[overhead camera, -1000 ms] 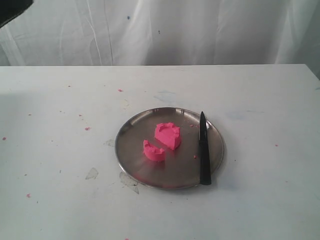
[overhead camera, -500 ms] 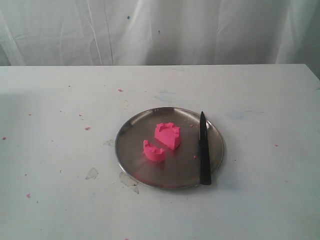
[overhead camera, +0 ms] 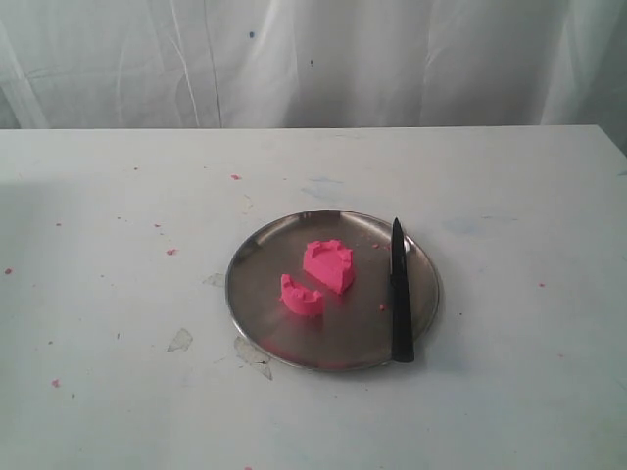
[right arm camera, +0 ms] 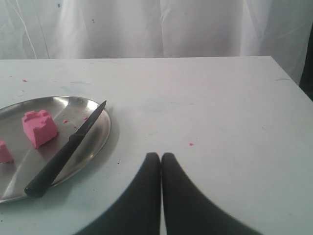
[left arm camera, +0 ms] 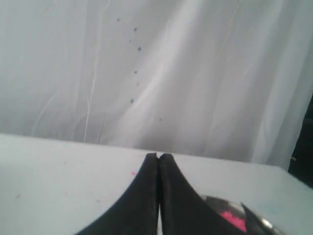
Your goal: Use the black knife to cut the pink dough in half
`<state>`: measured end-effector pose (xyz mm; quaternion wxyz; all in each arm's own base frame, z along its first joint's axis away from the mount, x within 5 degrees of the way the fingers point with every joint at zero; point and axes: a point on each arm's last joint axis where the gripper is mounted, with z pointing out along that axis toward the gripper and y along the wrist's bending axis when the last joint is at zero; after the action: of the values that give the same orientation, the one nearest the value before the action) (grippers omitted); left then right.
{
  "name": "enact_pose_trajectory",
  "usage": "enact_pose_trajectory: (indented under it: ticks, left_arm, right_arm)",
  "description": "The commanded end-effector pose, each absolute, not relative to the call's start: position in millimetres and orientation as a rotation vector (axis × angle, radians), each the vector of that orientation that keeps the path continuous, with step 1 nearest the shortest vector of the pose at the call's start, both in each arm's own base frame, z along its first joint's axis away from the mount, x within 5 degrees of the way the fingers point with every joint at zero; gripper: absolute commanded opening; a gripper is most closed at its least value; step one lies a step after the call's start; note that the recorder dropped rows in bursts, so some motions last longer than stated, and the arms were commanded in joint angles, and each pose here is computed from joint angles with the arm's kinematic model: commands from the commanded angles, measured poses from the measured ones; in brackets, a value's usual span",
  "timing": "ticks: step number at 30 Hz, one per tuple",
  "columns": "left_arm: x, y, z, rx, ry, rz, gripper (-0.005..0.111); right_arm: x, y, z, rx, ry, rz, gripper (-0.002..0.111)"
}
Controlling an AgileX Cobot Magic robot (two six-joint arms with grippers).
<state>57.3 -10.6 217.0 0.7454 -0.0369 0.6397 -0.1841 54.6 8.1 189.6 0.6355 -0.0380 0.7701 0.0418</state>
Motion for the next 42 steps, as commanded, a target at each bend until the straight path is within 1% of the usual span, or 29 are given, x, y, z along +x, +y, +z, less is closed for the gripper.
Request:
enact_pose_trajectory:
  ticks: [1, 6, 9, 13, 42]
  left_arm:
    - [56.4, -11.8, 198.5, -0.065, 1.583, -0.376, 0.0]
    - [56.3, -12.0, 195.8, 0.065, 1.606, -0.247, 0.0]
    - [56.2, -12.2, 194.9, 0.108, 1.612, -0.208, 0.0]
    - [55.9, -12.9, 191.5, 0.117, 1.649, -0.211, 0.0]
    - [55.9, -12.8, 191.6, 0.117, 1.648, -0.211, 0.0]
  right_arm:
    - [54.5, 7.7, 188.7, -0.086, 1.753, 0.087, 0.0]
    - [54.5, 7.7, 188.7, -0.086, 1.753, 0.087, 0.0]
    - [54.5, 7.7, 188.7, -0.086, 1.753, 0.087, 0.0]
    - [54.5, 7.7, 188.7, -0.086, 1.753, 0.087, 0.0]
    - [54.5, 7.7, 188.7, -0.075, 1.754, 0.096, 0.0]
